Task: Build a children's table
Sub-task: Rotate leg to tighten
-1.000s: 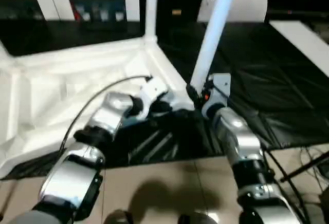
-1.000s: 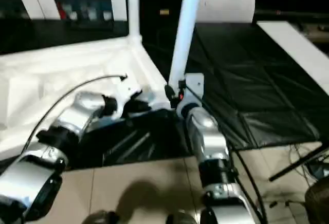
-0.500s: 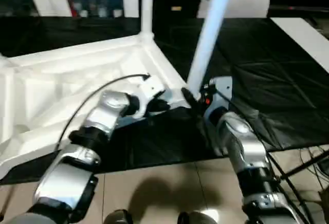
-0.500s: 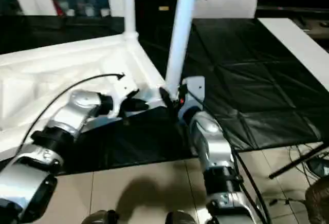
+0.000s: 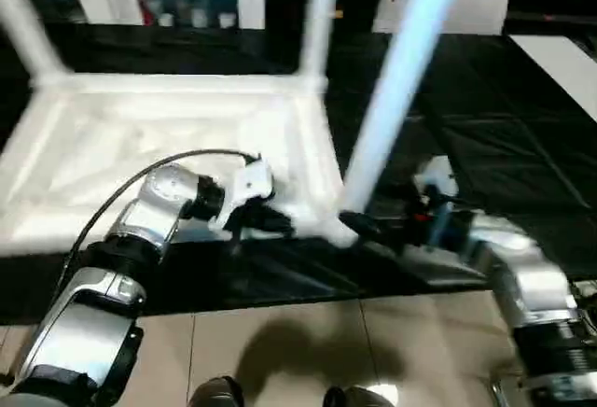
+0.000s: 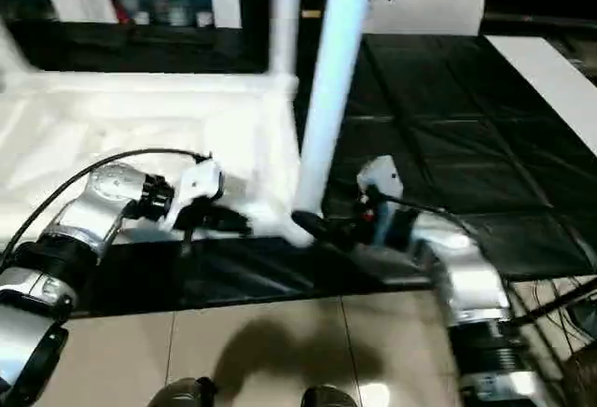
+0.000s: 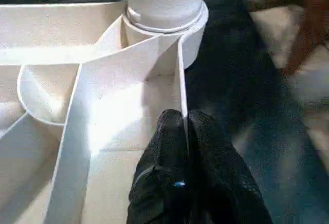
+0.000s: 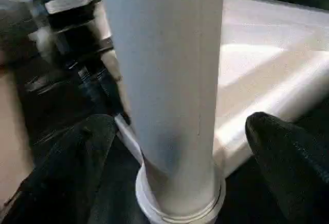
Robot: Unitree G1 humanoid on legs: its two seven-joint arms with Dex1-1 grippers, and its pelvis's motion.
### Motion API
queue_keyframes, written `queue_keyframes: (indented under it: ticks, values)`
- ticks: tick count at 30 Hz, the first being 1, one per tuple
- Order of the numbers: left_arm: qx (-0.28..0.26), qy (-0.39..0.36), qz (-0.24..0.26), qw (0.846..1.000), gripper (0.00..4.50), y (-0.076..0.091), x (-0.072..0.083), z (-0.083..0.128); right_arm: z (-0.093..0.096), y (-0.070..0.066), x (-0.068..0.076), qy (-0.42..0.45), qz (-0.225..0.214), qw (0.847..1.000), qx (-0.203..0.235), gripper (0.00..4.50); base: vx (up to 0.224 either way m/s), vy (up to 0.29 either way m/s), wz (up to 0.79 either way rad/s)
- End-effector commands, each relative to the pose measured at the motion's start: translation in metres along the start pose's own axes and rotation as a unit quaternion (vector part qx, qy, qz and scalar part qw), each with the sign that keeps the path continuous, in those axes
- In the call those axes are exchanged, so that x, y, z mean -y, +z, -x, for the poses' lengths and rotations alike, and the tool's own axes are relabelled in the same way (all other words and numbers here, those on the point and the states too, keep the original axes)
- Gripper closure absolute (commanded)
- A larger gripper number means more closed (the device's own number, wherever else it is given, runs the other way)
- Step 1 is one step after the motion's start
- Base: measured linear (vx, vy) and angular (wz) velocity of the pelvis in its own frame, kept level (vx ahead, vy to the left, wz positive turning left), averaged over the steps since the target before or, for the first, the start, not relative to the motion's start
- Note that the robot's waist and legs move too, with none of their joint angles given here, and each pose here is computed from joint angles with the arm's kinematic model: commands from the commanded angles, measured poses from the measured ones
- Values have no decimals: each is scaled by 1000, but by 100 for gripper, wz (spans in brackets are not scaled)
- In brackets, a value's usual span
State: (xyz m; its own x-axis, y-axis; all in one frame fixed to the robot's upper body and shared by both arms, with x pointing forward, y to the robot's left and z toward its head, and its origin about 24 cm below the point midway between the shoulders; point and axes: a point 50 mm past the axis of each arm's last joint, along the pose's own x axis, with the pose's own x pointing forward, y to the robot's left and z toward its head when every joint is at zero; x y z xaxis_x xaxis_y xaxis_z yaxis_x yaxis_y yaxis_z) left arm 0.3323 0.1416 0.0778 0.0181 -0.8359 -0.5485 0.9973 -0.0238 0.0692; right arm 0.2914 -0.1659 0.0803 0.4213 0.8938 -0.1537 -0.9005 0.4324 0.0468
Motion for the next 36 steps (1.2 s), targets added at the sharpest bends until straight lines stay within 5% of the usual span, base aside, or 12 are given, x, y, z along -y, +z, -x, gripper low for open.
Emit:
queue_keyframes:
  ticks: [1,4,17,31,36]
  values:
    - [-28,-68,-10,997,450,-5,8,-7,4,5,0,42,14,999,-7,3,0,0,0]
    - [-41,-83,-17,996,450,-5,9,-4,8,5,1,71,15,997,-20,3,0,0,0]
    - [-50,-123,-36,990,450,0,8,-3,0,5,3,163,30,984,-57,127,0,0,0]
    - [-49,-127,-37,990,450,-1,9,-5,-17,3,0,187,31,981,-44,250,0,0,0]
    - [-37,-103,-23,994,450,-1,6,-7,-18,-3,-6,180,5,983,-31,256,0,0,0]
